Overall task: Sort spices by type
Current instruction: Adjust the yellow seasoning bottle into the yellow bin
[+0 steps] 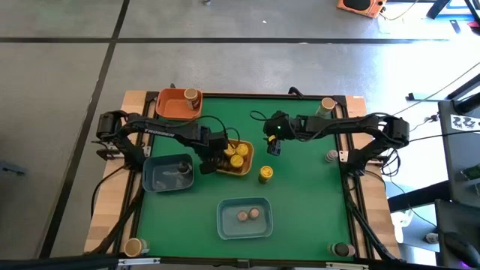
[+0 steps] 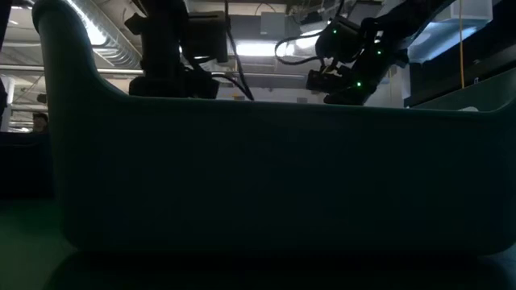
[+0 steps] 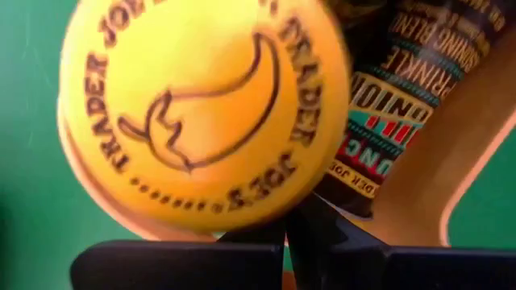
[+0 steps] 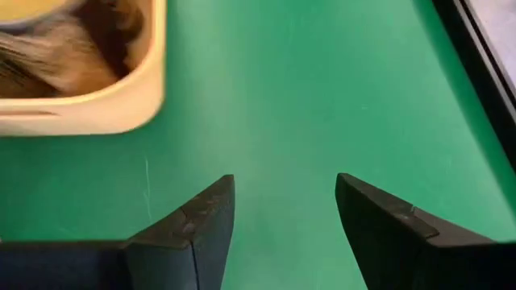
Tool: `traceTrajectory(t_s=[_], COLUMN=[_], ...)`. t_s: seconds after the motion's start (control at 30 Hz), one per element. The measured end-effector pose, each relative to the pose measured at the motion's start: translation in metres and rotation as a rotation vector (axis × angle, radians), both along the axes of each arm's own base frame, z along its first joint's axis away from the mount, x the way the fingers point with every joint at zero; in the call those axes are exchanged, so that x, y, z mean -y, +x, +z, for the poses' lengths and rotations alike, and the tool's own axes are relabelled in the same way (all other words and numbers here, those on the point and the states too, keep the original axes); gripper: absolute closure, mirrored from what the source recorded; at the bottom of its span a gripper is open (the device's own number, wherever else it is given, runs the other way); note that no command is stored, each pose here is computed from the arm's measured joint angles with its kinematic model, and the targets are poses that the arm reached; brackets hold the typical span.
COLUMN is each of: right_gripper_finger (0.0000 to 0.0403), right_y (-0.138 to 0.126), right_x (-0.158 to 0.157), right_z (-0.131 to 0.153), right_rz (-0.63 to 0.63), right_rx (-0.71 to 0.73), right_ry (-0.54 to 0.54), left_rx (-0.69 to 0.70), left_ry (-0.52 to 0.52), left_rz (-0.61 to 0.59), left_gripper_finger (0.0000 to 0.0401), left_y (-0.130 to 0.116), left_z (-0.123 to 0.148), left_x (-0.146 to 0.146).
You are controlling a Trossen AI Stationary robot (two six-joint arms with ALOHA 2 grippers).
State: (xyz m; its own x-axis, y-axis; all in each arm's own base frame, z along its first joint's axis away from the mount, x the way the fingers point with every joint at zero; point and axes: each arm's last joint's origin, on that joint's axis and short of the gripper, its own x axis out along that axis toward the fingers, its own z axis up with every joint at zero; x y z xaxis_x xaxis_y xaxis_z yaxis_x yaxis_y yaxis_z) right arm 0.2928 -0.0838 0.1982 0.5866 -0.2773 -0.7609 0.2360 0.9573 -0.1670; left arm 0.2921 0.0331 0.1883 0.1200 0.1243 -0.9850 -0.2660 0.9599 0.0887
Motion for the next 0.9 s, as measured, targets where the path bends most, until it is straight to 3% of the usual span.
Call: traceTrajectory(t_s=[0.2,0.47,0.7,0.9], right_gripper_finger=[0.0189,0.0189,0.0189,0.0189], right_y=[0.001,0.001,0.001,0.001], right_x=[0.0,0.0,0.0,0.0], right_z=[0.002,0.002,0.001,0.001], right_rz=[0.018,0.02,0.02,0.017], right_rx=[0.024,0.023,0.02,0.015], right_ry=[0.013,0.01,0.011,0.015], left_rx=[0.004,0.074,0.076,0.026], left_ry=[-0.004,-0.101,-0.098,-0.108], left_rz=[-0.055,-0.111,-0.107,-0.099], left_gripper_finger=[0.0396,0.0396,0.0396,0.0396], left_y=[0.001,0.008,0.009,0.005], left_z=[0.0,0.003,0.028,0.026], left_x=[0.001,0.006,0.007,0.012])
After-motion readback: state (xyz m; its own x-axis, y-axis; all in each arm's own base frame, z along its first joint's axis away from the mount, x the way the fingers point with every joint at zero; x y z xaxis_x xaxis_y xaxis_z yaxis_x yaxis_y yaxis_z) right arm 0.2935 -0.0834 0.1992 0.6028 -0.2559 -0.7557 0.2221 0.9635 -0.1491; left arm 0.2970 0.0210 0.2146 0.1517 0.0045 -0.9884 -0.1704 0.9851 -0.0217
